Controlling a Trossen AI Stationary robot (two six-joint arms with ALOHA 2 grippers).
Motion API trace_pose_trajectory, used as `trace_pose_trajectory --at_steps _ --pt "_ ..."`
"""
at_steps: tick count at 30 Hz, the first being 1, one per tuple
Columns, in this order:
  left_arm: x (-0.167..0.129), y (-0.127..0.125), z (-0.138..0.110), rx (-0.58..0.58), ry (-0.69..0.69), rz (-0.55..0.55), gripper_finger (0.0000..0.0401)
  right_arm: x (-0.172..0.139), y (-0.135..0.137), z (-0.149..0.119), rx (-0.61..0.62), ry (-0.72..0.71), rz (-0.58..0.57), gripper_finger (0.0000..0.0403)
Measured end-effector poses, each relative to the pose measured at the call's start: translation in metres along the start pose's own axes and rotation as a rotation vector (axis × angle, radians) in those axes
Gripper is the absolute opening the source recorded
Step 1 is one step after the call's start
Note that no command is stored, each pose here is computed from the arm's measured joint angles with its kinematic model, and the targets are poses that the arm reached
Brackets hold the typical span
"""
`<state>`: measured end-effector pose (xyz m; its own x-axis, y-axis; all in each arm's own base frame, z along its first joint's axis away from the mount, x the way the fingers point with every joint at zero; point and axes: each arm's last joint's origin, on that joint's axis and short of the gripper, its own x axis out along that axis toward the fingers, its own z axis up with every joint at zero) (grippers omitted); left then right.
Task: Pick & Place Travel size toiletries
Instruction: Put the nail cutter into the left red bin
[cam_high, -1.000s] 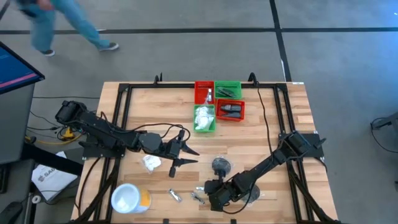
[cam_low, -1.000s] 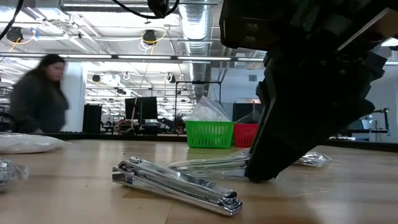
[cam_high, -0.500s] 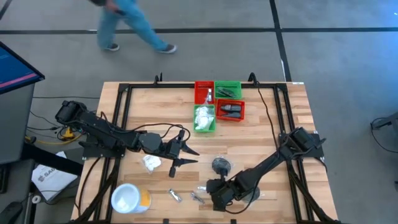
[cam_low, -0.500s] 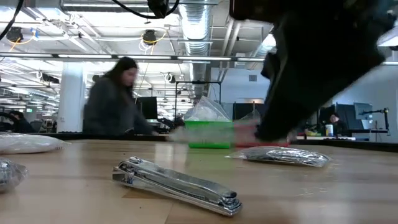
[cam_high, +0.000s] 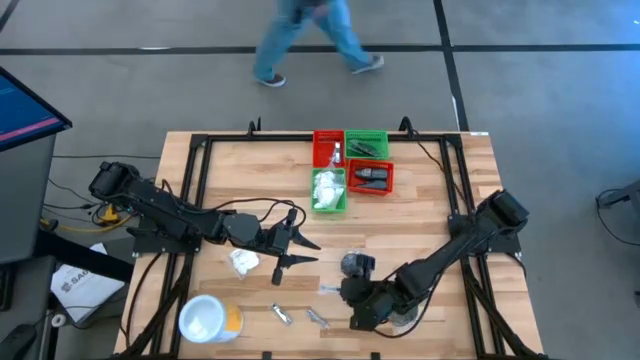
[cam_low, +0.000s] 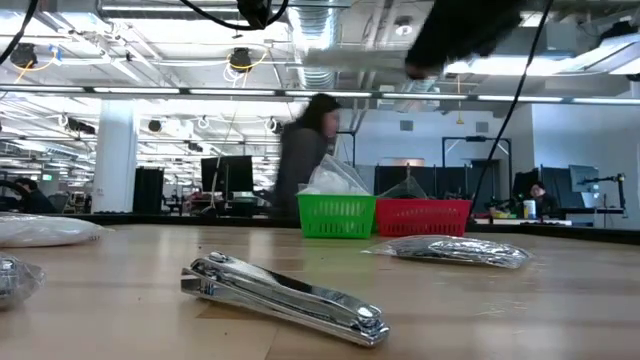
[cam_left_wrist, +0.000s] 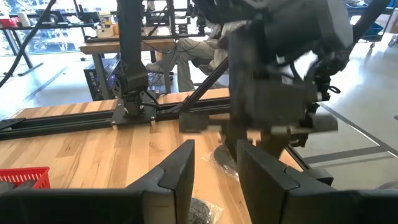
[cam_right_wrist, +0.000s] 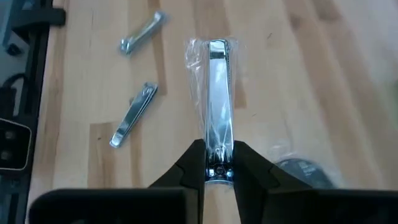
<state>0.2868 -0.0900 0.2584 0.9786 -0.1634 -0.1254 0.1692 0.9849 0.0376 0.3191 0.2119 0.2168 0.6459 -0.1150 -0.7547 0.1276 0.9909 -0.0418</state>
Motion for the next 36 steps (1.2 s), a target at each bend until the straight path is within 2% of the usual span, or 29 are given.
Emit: trace_pose_trajectory --at_steps 12,25,36 --pt "0.0 0.0 0.0 0.0 -0.003 0.0 0.0114 -0.042 -0.02 0.023 -0.035 -0.148 -0.049 0.0043" --pt "0.0 0.0 0.001 -0.001 -0.008 0.0 0.0114 -0.038 -0.036 0.03 -0.05 -0.131 -0.098 0.0043" --pt "0.0 0.0 0.001 -0.002 -0.01 0.0 0.0114 -0.05 -0.04 0.047 -0.088 -0.175 -0.09 0.0043"
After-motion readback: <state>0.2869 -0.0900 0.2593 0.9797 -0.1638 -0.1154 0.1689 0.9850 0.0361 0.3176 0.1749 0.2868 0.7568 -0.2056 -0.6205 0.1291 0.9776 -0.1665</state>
